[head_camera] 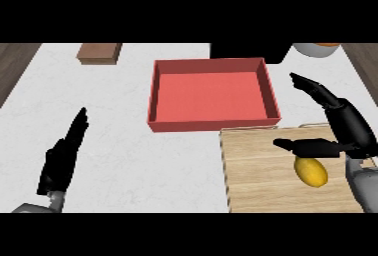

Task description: Pick the lemon from the tray and place it in the cardboard box

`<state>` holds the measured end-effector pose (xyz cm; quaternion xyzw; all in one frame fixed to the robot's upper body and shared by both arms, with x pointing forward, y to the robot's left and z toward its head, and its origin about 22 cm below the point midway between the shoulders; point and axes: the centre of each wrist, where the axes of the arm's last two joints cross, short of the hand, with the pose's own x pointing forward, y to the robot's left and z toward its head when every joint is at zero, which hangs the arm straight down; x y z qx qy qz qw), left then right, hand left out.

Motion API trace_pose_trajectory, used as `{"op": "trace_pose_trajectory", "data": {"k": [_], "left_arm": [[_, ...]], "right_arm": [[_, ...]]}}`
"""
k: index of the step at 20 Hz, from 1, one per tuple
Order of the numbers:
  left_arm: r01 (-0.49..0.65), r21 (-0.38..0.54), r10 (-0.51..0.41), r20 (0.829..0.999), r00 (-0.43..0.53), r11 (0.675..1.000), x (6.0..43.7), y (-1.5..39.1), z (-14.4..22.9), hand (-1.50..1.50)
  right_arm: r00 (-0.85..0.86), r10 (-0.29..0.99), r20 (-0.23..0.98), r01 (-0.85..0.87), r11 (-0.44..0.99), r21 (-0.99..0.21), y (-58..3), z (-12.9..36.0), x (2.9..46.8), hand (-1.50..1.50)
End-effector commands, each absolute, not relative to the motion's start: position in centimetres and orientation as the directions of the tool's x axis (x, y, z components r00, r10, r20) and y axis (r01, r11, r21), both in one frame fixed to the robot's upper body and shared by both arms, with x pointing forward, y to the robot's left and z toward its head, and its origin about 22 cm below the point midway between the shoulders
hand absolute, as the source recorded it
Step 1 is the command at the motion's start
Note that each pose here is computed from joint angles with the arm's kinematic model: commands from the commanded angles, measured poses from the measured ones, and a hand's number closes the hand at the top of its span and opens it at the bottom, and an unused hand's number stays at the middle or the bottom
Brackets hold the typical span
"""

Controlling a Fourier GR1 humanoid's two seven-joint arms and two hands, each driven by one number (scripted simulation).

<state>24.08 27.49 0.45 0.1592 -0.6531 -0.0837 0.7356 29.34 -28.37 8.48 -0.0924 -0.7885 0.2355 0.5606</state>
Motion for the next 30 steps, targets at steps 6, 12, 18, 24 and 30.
{"op": "trace_pose_trajectory", "data": {"k": [6,12,18,24,30], "left_arm": [[-0.084,0.369,-0.358,0.926,0.117,0.926,24.0,29.4,1.0,0.0],[-0.11,0.385,-0.372,0.92,0.124,0.916,24.0,28.9,1.1,0.0],[-0.1,0.377,-0.362,0.922,0.136,0.921,23.7,29.3,0.9,0.0],[-0.101,0.376,-0.364,0.924,0.118,0.921,24.6,28.3,0.7,0.0],[-0.099,0.361,-0.349,0.929,0.122,0.927,22.7,29.3,1.9,0.0]], "right_arm": [[-0.433,0.5,0.75,-0.021,0.826,-0.563,-33.2,5.7,29.1,-1.5],[-0.375,0.822,0.429,-0.075,0.434,-0.898,-36.1,13.7,28.4,-1.5],[-0.29,0.94,0.18,-0.345,0.073,-0.936,-34.5,15.5,27.5,-1.5],[-0.288,0.954,0.082,-0.482,-0.071,-0.873,-29.8,16.1,26.5,-1.5],[-0.203,0.978,0.053,-0.496,-0.056,-0.867,-27.8,13.0,24.2,-1.5]]}}
